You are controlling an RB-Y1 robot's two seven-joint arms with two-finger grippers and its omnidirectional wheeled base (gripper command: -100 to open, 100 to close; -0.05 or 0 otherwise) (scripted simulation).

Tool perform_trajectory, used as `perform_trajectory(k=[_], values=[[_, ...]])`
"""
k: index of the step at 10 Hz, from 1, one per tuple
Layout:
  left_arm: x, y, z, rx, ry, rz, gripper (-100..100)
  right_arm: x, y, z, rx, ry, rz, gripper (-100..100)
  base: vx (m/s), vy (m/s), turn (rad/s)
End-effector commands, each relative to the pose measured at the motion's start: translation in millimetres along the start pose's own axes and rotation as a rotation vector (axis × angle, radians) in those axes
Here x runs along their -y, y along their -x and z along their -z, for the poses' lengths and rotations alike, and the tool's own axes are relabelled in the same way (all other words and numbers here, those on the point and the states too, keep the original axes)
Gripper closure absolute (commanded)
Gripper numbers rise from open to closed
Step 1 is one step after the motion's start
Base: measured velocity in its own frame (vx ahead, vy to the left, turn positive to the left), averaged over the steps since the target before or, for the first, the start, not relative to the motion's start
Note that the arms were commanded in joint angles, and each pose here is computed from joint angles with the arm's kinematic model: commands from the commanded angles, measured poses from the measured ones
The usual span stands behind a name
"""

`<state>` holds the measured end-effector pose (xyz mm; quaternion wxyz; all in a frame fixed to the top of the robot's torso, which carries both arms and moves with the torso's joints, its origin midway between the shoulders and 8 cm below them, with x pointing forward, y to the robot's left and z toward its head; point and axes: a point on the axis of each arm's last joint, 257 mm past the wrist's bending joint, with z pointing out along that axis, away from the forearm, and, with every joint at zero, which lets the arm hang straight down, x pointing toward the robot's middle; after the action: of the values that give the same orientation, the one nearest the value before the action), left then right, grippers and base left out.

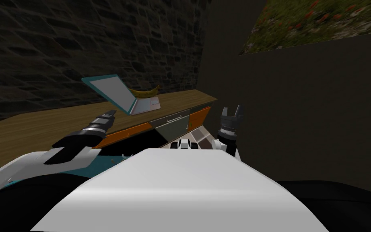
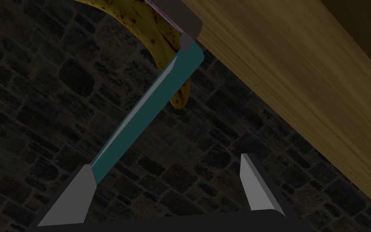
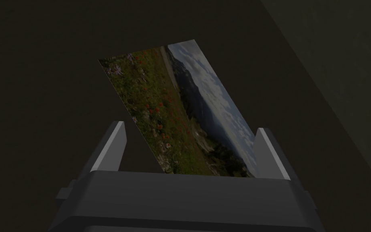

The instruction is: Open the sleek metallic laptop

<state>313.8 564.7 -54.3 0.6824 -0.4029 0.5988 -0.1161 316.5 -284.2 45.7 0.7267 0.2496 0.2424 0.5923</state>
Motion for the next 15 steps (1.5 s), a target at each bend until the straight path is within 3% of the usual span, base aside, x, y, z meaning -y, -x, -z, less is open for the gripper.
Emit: perform_trajectory(k=[1,6,9,10,11,12,15], values=[[-8.3,26.2,-5.5,0.024,0.050,-0.056,-100,0,0.0,0.0,0.000,0.000,0.000,0,0.016,-0.016,-0.177],[-13.9,68.5,-13.0,0.073,0.121,-0.140,-100,0,0.0,0.0,0.000,0.000,0.000,0,0.015,-0.014,-0.159],[-12.6,66.7,-11.9,0.068,0.114,-0.133,-100,0,0.1,0.1,0.000,0.000,0.000,0,0.051,0.033,-0.019],[-12.5,67.1,-11.9,0.069,0.115,-0.133,100,0,0.1,0.1,0.000,0.000,0.000,0,0.008,0.007,0.000],[-12.8,67.2,-9.9,0.064,0.125,-0.211,100,0,0.1,0.0,0.000,0.000,0.000,0,0.025,-0.021,0.021],[-12.9,67.3,-9.0,0.061,0.130,-0.250,100,0,0.0,0.0,0.000,0.000,0.000,0,0.037,-0.042,0.012],[-12.2,66.9,-4.4,0.046,0.150,-0.444,100,0,0.0,0.0,0.000,0.000,0.000,0,0.056,-0.059,0.010]])
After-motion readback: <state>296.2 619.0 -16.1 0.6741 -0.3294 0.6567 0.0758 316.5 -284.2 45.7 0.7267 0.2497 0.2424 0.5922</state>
